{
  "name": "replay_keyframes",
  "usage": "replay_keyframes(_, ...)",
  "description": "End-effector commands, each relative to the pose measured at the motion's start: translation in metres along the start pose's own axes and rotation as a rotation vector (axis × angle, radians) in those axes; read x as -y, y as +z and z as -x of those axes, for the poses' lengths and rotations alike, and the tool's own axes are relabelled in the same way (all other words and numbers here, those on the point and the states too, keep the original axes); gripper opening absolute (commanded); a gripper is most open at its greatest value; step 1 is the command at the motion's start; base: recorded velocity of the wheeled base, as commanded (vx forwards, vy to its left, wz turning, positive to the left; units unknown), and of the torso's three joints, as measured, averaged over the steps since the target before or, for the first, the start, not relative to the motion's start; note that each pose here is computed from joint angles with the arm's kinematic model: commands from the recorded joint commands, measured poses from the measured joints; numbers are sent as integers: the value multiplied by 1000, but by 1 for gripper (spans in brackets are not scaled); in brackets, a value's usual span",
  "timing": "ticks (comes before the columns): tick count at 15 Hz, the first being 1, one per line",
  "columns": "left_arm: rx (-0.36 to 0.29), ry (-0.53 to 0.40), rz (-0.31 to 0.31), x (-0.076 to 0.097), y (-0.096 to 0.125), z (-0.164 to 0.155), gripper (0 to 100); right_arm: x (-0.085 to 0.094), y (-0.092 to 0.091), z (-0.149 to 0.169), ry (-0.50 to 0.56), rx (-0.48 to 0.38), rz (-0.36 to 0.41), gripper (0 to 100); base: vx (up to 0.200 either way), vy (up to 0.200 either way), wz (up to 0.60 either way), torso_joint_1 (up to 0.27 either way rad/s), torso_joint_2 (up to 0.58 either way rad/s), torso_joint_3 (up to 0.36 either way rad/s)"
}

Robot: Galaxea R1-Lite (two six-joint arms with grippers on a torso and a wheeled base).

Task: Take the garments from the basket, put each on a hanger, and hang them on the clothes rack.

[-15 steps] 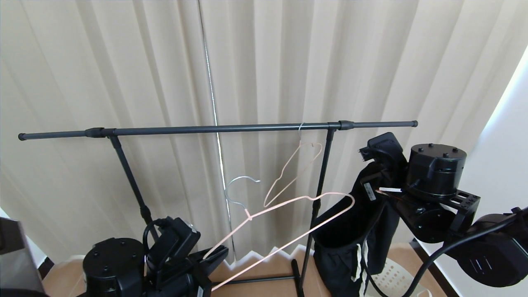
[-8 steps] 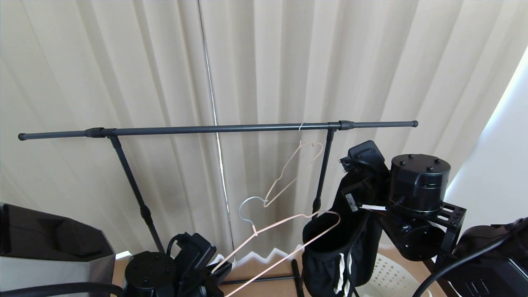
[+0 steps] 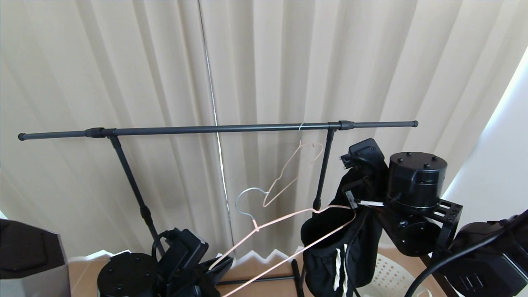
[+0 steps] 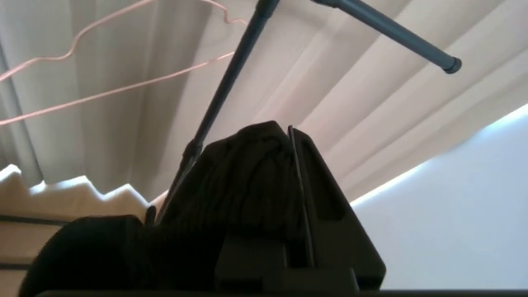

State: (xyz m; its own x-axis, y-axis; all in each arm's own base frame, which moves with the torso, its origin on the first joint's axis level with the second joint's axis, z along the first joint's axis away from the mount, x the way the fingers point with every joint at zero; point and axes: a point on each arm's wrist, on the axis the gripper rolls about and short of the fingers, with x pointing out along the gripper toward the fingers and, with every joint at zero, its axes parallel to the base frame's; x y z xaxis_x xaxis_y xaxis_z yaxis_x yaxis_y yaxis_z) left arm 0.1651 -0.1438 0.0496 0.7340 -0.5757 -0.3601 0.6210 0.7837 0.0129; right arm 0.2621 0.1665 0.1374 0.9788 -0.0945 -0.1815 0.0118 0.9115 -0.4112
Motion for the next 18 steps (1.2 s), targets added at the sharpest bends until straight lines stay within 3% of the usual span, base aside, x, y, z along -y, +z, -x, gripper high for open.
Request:
replay_keyframes(1,56,-13,-2,2,10,10,0,5,3,-3,-17,7,-13,0,0,0,0,0,0,0)
replay_keyframes(10,146,41,22,-4,28,-6,0,-4,8,11,12,29,-15,0,0,0,0,0,0,0)
replay_keyframes(12,166,89,31,-9,32,-9,0,0,13,14,8,44,-28,0,0,0,0,0,0,0)
replay_keyframes(18,158,91,30,-9,30,-7,0,11,20,13,-25,62,-58,0,0,0,0,0,0,0)
